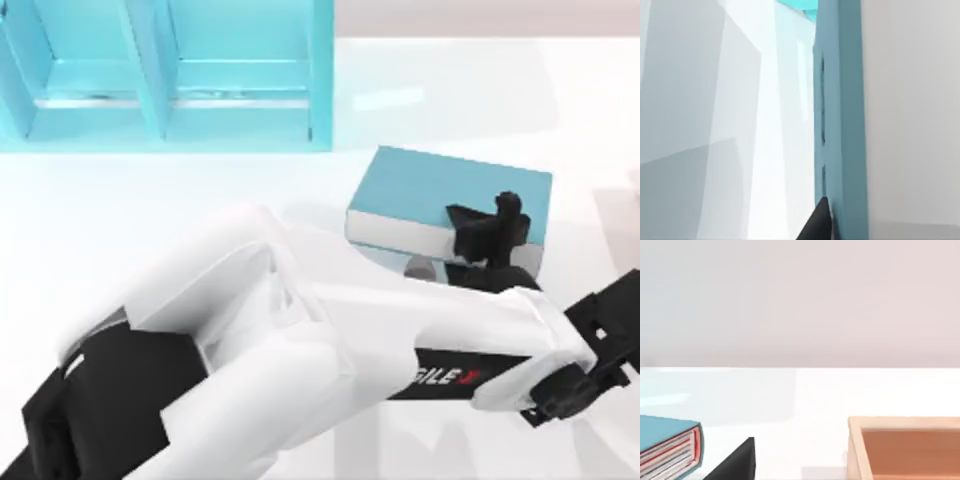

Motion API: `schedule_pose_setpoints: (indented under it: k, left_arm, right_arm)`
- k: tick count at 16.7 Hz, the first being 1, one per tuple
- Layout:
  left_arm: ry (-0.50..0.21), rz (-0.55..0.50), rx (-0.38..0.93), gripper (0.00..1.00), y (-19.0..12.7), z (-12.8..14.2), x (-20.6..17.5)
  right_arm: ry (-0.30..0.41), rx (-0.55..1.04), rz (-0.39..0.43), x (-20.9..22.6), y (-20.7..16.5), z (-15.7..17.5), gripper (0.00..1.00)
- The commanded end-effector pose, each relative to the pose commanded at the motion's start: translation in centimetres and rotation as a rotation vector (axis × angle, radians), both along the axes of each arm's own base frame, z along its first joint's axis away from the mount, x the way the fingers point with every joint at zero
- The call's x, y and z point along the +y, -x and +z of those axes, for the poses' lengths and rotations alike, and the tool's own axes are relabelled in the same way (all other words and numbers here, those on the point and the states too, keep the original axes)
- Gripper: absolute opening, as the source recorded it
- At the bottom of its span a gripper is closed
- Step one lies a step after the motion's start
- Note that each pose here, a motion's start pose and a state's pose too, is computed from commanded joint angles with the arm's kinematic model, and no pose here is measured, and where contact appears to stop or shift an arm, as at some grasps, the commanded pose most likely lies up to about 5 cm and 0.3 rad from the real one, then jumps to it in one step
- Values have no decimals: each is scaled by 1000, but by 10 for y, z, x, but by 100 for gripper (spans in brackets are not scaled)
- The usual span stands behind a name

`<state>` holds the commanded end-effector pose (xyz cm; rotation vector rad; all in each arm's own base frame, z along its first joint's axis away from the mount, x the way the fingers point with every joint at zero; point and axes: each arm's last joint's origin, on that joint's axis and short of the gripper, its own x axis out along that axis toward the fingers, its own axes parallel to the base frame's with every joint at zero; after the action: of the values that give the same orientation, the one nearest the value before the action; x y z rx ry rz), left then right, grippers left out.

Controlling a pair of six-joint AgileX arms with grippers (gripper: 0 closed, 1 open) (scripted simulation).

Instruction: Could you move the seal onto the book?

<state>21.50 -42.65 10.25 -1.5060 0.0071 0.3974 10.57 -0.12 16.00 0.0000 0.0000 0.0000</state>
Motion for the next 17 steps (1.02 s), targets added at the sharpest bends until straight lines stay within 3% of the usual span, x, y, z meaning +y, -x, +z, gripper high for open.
schedule_pose_setpoints:
  k: [4,17]
  left_arm:
    - [0,0,0,0,0,-1,0]
    - [0,0,0,98,0,-1,0]
  right_arm:
    - [0,0,0,0,0,0,100]
    - [0,0,0,0,0,0,100]
